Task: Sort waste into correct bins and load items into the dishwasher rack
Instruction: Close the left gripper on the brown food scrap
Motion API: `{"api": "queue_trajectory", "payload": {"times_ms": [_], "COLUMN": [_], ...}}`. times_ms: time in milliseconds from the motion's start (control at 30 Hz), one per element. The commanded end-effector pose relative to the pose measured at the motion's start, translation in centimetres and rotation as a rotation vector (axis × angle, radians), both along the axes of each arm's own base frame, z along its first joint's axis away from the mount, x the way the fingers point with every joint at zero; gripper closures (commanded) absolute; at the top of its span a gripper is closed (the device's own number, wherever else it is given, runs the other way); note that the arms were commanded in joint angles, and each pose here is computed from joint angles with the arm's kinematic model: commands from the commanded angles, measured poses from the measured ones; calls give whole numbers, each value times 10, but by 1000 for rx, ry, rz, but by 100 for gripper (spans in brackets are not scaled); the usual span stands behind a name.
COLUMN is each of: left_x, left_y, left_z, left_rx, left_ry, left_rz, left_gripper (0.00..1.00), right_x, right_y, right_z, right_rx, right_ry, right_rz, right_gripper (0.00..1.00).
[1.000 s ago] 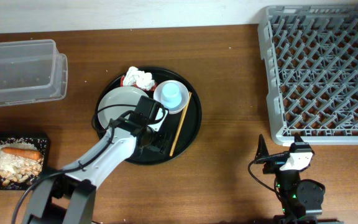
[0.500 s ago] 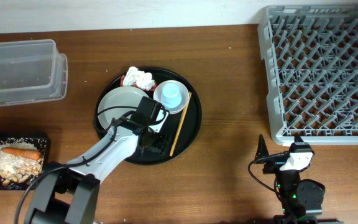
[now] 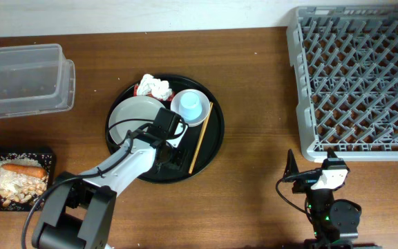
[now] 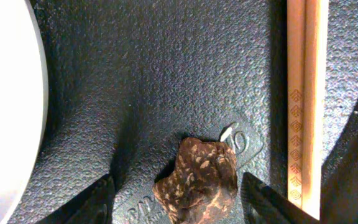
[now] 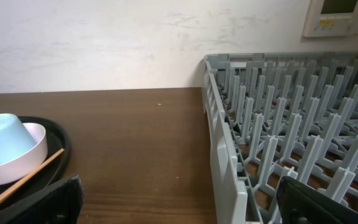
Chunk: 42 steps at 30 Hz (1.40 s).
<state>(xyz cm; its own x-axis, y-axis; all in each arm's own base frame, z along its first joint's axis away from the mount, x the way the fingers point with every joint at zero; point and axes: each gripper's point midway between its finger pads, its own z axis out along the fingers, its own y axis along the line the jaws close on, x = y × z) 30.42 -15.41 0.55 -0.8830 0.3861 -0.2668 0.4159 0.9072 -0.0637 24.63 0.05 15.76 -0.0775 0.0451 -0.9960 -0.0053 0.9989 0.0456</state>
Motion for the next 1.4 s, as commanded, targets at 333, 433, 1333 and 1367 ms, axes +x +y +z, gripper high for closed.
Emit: {"api": "queue_trajectory", "payload": {"times_ms": [333, 433, 1333, 1367], "left_x": [12, 2, -1, -1], "left_y": [-12, -24, -23, -25], "left_z": [11, 10, 8, 9], "left_rx": [-28, 8, 76, 69], "left_ry": [-44, -51, -71, -74], "left_rz": [-38, -126, -121, -122], "left_gripper": [37, 38, 57, 57], "right_x": [0, 0, 0, 0], "right_y": [-3, -3, -3, -3], "right_z": [-2, -2, -2, -2], "right_rx": [-7, -7, -7, -7], "right_ry": [3, 3, 3, 3], "right_rz": [-15, -15, -15, -15], "right_gripper": [1, 2, 2, 1]}}
